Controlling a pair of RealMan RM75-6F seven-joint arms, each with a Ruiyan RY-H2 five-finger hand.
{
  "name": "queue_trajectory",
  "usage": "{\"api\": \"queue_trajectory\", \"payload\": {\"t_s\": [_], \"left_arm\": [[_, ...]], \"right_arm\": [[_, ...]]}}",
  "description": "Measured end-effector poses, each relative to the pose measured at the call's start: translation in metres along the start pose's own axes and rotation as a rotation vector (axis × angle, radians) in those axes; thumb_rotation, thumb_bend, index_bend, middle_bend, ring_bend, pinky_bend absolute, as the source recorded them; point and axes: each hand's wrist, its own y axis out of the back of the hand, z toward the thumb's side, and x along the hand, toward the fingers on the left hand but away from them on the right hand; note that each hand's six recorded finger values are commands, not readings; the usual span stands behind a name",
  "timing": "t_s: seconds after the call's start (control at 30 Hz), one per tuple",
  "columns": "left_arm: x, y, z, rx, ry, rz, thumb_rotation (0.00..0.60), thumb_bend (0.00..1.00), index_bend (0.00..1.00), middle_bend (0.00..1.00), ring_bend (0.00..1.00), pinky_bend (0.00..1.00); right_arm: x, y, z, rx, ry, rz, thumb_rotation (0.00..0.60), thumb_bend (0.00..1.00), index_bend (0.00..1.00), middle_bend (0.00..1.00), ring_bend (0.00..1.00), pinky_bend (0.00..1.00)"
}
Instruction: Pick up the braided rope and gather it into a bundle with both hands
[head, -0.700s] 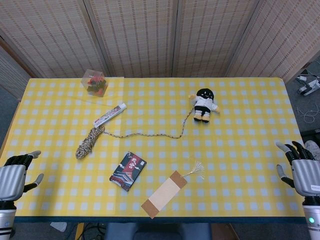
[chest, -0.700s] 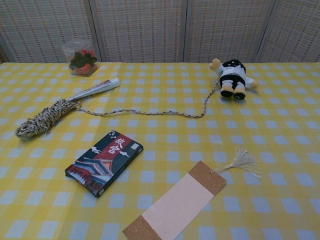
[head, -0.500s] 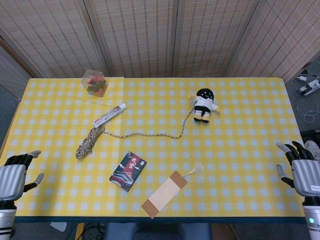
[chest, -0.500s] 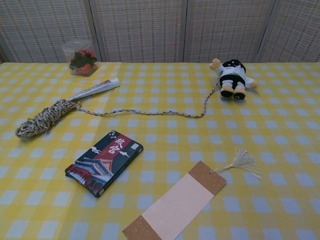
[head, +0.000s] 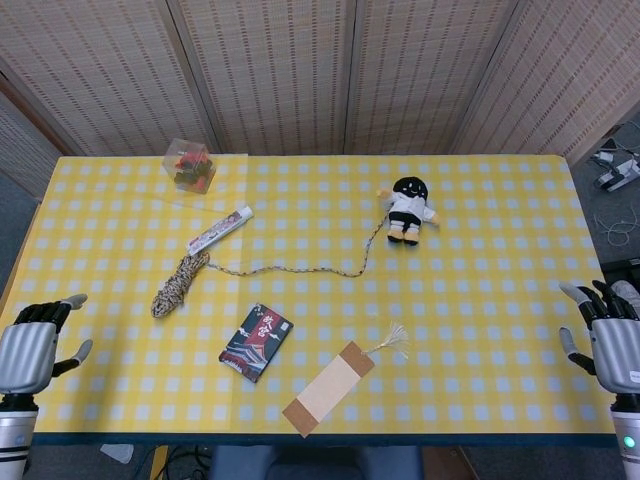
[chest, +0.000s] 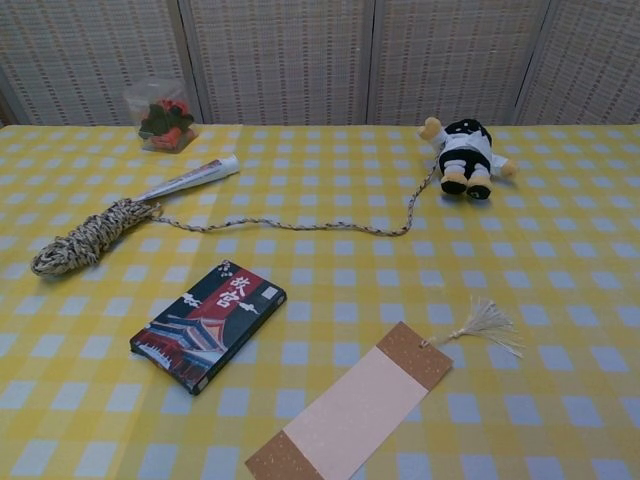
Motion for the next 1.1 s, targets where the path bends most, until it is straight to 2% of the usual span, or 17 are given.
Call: {"api": "queue_trajectory", "payload": {"t_s": [0.13,0.37,0.6,0.97,1.03,1.1], "left_arm": [[0.018,-0.003,0.007,-0.025,-0.008,-0.004,0.6,0.27,0.3,0.33,0.3,0.24],[0.055,-0.017,0.029,-0.07,-0.035,-0.078,0.6,0.27,0.26,0.33,0.3,0.24],[0.083,-0.031,0.045,-0.014,0.006,-0.124,0.6,0.27,0.24,0.31,0.3,0.24],[0.118,-0.068,0.086,0.077,0.055,-0.223,0.6,0.27,0.24,0.3,0.3,0.2],[0.12,-0.073,0.091,0.084,0.057,-0.241,0.594,0.27,0.24,0.3,0.3,0.2],[0.123,-0.08,0.098,0.089,0.061,-0.259,0.554,0.27,0.25,0.3,0.3,0.19]], "right_arm": [[-0.004,0.011,-0.002,0.012,-0.002,-0.034,0.6,0.35,0.19,0.26,0.13,0.23],[-0.012,0.028,-0.003,0.039,0.002,-0.072,0.6,0.35,0.19,0.26,0.13,0.23],[-0.013,0.041,-0.002,0.048,0.006,-0.102,0.6,0.35,0.19,0.26,0.13,0.23],[-0.011,0.043,-0.007,0.049,-0.011,-0.101,0.6,0.35,0.19,0.26,0.13,0.23],[-0.011,0.043,-0.007,0.05,-0.012,-0.1,0.6,0.35,0.19,0.26,0.13,0.23],[-0.01,0.043,-0.009,0.05,-0.015,-0.1,0.6,0.35,0.19,0.26,0.13,0.23]]}}
